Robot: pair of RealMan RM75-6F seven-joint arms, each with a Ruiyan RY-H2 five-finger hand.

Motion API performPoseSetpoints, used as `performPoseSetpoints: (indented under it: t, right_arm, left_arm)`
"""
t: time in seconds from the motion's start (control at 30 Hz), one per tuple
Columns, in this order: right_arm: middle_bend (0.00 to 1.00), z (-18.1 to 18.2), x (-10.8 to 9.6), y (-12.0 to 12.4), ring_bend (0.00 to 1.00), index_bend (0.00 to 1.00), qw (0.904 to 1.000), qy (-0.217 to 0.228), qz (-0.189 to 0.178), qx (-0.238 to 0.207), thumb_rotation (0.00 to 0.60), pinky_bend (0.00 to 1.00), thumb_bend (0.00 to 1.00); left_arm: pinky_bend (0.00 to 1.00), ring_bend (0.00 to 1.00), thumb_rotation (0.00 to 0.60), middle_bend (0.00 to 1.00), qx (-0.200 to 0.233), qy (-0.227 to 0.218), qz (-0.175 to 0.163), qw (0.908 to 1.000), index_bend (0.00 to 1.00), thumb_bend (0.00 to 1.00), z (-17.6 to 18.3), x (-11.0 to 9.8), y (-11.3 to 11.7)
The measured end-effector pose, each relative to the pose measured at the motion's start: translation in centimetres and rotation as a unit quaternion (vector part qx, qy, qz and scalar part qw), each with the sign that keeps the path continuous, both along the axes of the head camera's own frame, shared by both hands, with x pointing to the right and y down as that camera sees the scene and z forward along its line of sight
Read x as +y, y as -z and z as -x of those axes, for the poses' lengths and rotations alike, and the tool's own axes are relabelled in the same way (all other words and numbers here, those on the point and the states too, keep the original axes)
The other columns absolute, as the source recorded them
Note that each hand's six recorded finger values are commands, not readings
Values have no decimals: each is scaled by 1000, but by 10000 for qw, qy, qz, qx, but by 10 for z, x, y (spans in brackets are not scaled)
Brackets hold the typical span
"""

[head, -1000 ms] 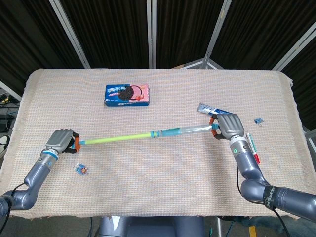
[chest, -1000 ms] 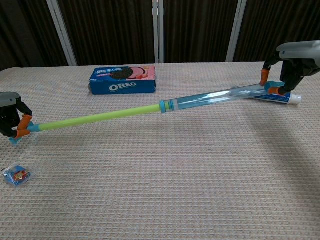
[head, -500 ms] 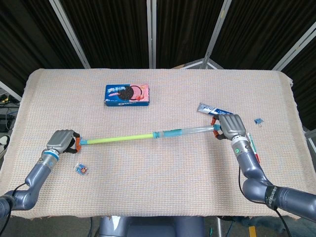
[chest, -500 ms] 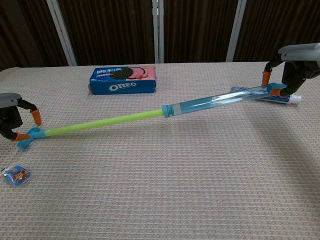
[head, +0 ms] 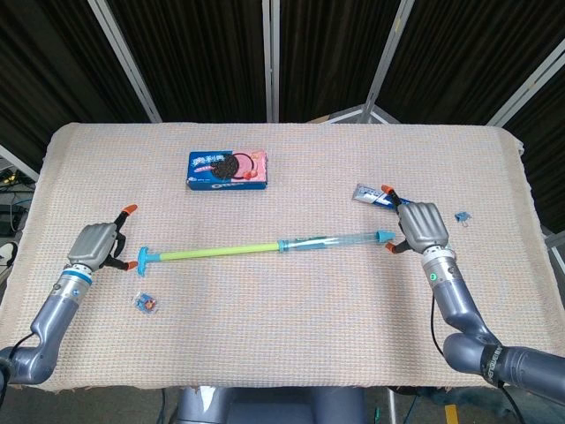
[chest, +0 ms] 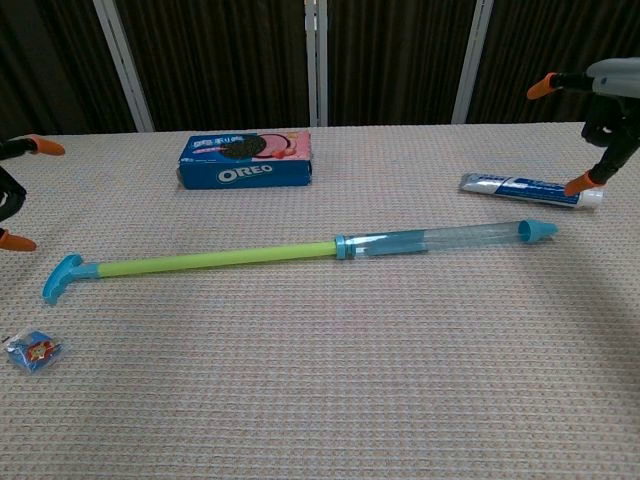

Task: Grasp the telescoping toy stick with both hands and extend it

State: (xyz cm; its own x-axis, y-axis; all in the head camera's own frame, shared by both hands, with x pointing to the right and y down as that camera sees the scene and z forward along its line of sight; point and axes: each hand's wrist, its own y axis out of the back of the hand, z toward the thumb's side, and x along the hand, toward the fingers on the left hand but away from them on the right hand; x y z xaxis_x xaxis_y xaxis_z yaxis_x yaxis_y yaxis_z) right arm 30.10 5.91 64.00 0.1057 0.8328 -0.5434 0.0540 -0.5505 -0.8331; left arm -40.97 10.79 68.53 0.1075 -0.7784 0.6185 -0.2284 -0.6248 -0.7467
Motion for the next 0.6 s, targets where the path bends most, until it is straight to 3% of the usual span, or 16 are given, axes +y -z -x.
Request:
performPoseSetpoints:
  t: [0.03,0.1,0.2,0.27,0.43,0.6]
  right_arm:
    - [625,-5,0,6,726,0,9999,-26,-161,-48,600,830,0]
    - [343,-18,2,21,407,0,9979,-114,-588,-231,600,476,0]
    - [40,-41,13,43,49,0,9917,-223,-1130,-571,600,72,0]
    - [0,-58,28,56,0,0,9877,-256,-1368,-717,600,4,0]
    - [0,-87,65,81,0,0,9815,-269,-1759,-706,600,0,0]
    - [0,-107,107,90,0,0,9830,-257,-1750,-499,600,0,0]
  left_arm:
    - [181,64,600,70,20,53,-163,9999,0,0,4,-1,7]
    - [29,0,600,0,51,178,-588,9981,0,0,15,0,25]
    - [0,0,600,0,66,361,-1157,9926,0,0,31,10,53]
    - [0,0,600,0,67,471,-1380,9893,0,0,40,22,69]
    - [0,0,600,0,70,571,-1478,9873,0,0,46,58,96]
    - [0,0,600,0,56,472,-1557,9867,0,0,45,87,118]
